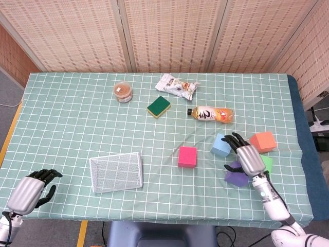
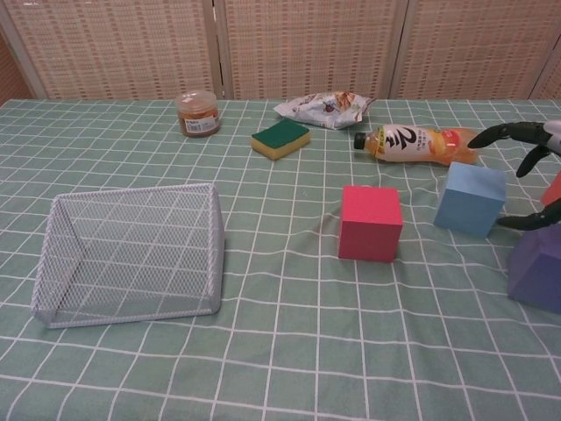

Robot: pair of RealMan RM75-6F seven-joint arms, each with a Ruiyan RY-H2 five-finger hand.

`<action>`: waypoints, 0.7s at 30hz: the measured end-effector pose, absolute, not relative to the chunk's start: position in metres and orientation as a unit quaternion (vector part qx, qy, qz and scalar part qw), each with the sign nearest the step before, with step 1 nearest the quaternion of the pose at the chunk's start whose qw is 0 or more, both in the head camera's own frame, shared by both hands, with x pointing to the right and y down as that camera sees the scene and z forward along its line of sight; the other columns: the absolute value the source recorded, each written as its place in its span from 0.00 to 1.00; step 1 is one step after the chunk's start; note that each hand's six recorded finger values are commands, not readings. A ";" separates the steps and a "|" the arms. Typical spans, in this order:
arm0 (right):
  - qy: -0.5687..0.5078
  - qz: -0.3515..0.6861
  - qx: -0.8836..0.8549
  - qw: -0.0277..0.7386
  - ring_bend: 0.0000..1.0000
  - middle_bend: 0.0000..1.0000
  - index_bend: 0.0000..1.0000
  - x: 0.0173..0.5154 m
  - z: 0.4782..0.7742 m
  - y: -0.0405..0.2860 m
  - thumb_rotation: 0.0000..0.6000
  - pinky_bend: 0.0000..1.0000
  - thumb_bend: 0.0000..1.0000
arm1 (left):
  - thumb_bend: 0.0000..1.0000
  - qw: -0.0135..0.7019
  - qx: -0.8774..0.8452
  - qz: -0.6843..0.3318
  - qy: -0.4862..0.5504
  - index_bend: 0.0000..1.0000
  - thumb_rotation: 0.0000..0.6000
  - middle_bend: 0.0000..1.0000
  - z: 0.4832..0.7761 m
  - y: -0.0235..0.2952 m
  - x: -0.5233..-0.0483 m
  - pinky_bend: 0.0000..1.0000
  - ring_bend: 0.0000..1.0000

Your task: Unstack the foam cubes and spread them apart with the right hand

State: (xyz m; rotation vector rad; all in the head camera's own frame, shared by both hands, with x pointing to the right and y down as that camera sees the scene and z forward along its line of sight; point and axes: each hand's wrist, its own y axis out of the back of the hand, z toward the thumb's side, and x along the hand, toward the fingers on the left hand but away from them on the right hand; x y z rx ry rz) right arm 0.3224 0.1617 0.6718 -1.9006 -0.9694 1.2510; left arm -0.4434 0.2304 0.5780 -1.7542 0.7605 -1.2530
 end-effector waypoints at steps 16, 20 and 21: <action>-0.367 0.504 -0.701 0.346 0.04 0.13 0.22 0.308 0.699 0.144 1.00 0.34 0.05 | 0.54 0.416 -0.701 -0.498 0.295 0.36 1.00 0.36 0.580 0.232 -0.441 0.50 0.35; -0.354 0.534 -0.687 0.342 0.04 0.12 0.22 0.310 0.706 0.142 1.00 0.34 0.05 | 0.54 0.416 -0.701 -0.499 0.293 0.36 1.00 0.36 0.581 0.233 -0.441 0.50 0.35; -0.353 0.537 -0.688 0.338 0.04 0.12 0.22 0.310 0.708 0.142 1.00 0.34 0.05 | 0.54 0.415 -0.701 -0.500 0.293 0.36 1.00 0.36 0.581 0.233 -0.441 0.50 0.35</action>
